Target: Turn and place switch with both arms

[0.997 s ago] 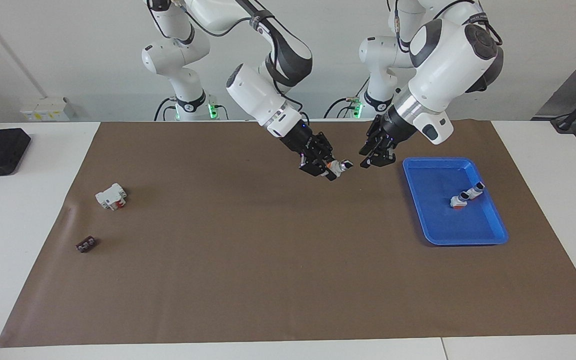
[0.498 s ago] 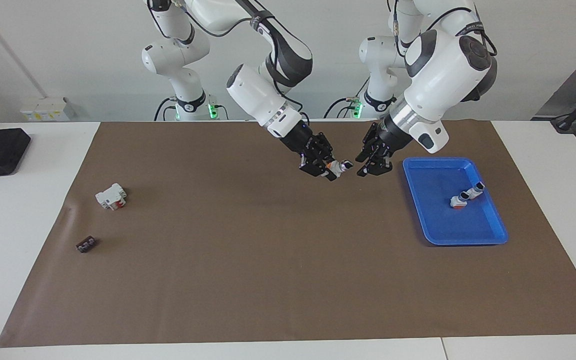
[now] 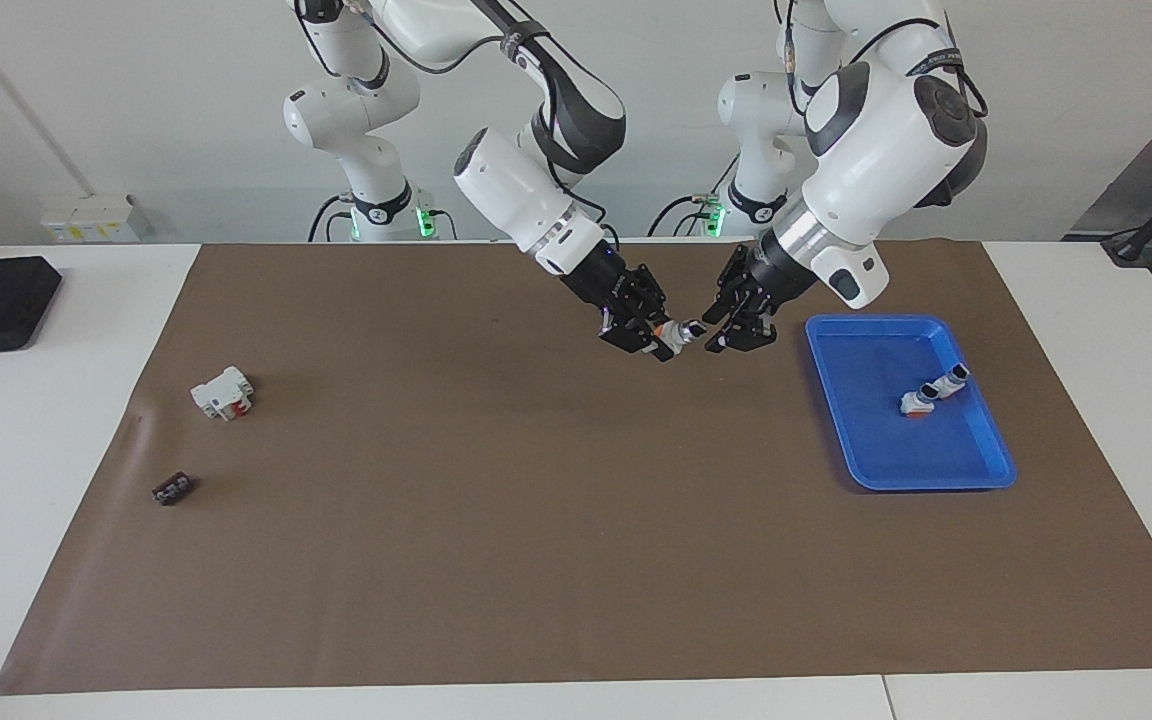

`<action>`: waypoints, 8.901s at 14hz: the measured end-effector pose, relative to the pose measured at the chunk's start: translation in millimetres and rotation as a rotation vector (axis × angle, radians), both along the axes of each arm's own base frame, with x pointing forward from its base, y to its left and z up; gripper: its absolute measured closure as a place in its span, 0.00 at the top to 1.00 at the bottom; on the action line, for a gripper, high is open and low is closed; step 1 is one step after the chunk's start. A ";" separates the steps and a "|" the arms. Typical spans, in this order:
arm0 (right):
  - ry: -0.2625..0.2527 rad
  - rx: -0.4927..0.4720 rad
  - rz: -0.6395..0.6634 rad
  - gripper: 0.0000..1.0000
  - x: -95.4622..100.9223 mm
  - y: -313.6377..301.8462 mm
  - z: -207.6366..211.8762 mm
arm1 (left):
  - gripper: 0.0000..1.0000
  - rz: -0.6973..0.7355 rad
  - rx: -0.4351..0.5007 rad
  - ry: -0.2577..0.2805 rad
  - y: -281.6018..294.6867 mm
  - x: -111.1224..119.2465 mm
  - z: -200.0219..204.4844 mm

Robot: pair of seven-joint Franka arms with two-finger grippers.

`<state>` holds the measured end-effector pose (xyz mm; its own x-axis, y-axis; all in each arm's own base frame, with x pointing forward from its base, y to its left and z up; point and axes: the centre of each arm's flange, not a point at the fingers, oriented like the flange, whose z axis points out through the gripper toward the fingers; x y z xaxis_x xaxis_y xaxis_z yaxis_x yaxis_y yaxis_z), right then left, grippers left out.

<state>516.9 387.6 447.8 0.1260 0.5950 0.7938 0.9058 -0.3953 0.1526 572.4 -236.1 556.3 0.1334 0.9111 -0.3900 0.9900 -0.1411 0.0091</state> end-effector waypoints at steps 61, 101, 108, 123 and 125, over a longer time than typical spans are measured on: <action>-0.013 -0.011 -0.039 0.41 5.9 -7.9 -4.6 | 0.10 -1.057 -0.180 -0.549 3.0 7.8 -12.2; 0.022 0.007 -0.043 1.00 -2.6 2.7 -10.0 | 0.10 -1.477 -0.226 -0.739 13.1 -3.3 -31.4; -0.029 -0.024 -0.068 1.00 21.3 -31.2 -9.7 | 0.10 -1.398 -0.121 -0.650 114.1 19.9 -39.2; -0.013 0.031 -0.480 1.00 106.4 -228.8 10.9 | 0.10 -1.369 0.215 -0.401 287.3 4.8 -129.8; 0.052 0.105 -0.544 1.00 105.6 -222.4 15.5 | 0.10 -1.355 0.251 -0.425 296.5 5.0 -136.5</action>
<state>622.4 165.2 463.3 0.4338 0.3511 0.8298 0.5721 -0.8188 0.0474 577.4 60.4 419.8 0.9985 0.0290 0.0470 0.0242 -0.9948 0.0986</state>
